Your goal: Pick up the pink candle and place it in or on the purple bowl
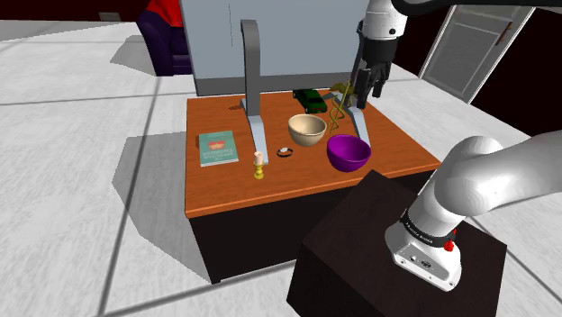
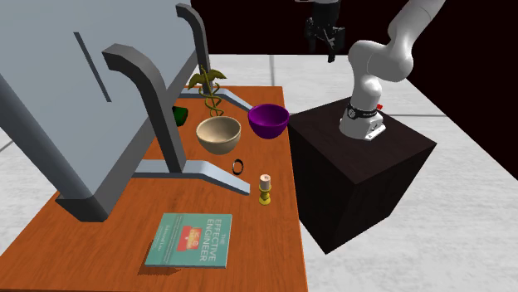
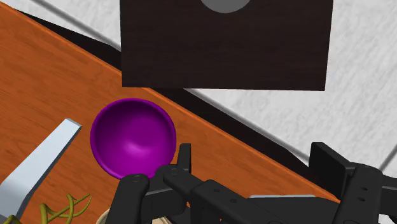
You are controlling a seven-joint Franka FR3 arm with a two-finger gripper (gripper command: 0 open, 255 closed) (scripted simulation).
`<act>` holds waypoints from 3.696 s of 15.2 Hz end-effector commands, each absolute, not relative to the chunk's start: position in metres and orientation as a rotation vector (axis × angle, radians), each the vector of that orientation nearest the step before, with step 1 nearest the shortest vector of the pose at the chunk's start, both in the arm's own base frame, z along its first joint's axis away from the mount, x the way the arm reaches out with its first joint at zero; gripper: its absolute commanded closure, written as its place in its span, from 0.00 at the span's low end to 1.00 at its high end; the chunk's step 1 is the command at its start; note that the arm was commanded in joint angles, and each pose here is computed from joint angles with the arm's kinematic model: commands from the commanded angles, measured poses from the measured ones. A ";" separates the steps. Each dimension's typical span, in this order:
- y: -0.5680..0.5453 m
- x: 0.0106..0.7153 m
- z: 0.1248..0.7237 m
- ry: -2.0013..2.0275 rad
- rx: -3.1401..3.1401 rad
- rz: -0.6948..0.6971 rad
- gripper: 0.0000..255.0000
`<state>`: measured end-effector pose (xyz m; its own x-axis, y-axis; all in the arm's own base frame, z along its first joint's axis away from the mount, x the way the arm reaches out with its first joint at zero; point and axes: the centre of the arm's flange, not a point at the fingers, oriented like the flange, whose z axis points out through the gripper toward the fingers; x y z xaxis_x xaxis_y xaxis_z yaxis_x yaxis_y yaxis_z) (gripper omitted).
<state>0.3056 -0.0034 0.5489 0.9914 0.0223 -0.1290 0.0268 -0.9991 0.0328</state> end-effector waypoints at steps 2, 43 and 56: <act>0.002 0.313 0.540 0.026 3.102 -0.194 0.00; 0.135 0.592 0.226 -0.365 3.139 -0.002 0.00; 0.135 0.592 0.225 -0.366 3.139 -0.002 1.00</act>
<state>0.5924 0.1343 0.2260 0.9730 -0.2308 -0.0021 -0.2308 -0.9728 -0.0180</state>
